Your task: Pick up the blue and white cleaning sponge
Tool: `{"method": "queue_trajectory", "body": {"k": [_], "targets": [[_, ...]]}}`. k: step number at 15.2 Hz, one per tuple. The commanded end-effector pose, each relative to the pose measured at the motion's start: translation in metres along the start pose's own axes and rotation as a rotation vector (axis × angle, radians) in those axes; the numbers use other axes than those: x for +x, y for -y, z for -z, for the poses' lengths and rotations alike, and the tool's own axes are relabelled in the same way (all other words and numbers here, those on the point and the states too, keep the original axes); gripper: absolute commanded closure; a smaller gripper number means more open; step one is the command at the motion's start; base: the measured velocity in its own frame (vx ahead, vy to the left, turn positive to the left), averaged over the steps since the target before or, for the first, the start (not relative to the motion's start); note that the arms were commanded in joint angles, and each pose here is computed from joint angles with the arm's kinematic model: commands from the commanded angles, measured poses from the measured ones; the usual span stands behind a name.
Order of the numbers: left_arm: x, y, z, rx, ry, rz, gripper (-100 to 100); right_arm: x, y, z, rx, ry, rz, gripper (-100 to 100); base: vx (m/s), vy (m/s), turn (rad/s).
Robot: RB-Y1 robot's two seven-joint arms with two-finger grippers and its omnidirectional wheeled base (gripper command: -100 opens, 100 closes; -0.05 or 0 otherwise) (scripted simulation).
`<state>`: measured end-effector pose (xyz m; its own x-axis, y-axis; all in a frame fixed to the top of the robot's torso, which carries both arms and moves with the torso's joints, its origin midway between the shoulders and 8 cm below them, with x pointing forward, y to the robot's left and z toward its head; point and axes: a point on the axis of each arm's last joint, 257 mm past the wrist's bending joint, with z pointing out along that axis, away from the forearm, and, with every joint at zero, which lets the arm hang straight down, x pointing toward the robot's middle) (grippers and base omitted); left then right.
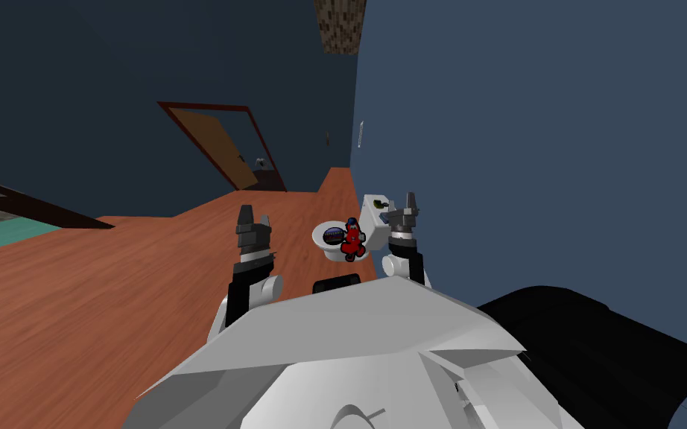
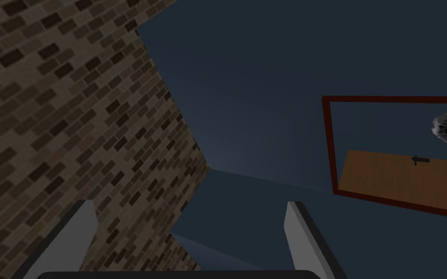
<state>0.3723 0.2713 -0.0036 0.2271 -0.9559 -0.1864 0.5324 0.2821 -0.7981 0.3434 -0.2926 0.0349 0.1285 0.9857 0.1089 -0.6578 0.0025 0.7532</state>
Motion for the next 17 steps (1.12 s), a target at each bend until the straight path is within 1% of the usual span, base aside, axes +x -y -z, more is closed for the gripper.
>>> {"method": "queue_trajectory", "body": {"k": [1,2,6,7,10,12,13,15,16,17], "targets": [[0.0,0.0,0.0,0.0,0.0,0.0,0,0.005,0.004,0.001,0.012,-0.044,0.016,-100,0.004,0.001,-0.01],[0.0,0.0,0.0,0.0,0.0,0.0,0,0.006,0.004,0.001,0.013,-0.051,0.019,-100,0.008,0.002,-0.015],[0.0,0.0,0.0,0.0,0.0,0.0,0,0.015,0.012,0.006,0.039,-0.132,0.046,-100,0.012,0.003,-0.017],[0.0,0.0,0.0,0.0,0.0,0.0,0,0.015,0.012,0.006,0.039,-0.134,0.047,-100,0.01,0.001,-0.006],[0.0,0.0,0.0,0.0,0.0,0.0,0,0.02,0.024,0.013,0.073,-0.199,0.066,-100,0.015,0.002,-0.024],[0.0,0.0,0.0,0.0,0.0,0.0,0,0.024,0.025,0.013,0.078,-0.233,0.081,-100,0.017,0.004,-0.017],[0.0,0.0,0.0,0.0,0.0,0.0,0,0.024,0.031,0.018,0.097,-0.254,0.085,-100,0.017,0.0,-0.025],[0.0,0.0,0.0,0.0,0.0,0.0,0,0.028,0.032,0.019,0.102,-0.289,0.099,-100,0.016,0.003,-0.018],[0.0,0.0,0.0,0.0,0.0,0.0,0,0.028,0.04,0.024,0.123,-0.307,0.102,-100,0.017,0.005,-0.023],[0.0,0.0,0.0,0.0,0.0,0.0,0,0.03,0.04,0.024,0.126,-0.327,0.111,-100,0.021,0.006,-0.029]]}}
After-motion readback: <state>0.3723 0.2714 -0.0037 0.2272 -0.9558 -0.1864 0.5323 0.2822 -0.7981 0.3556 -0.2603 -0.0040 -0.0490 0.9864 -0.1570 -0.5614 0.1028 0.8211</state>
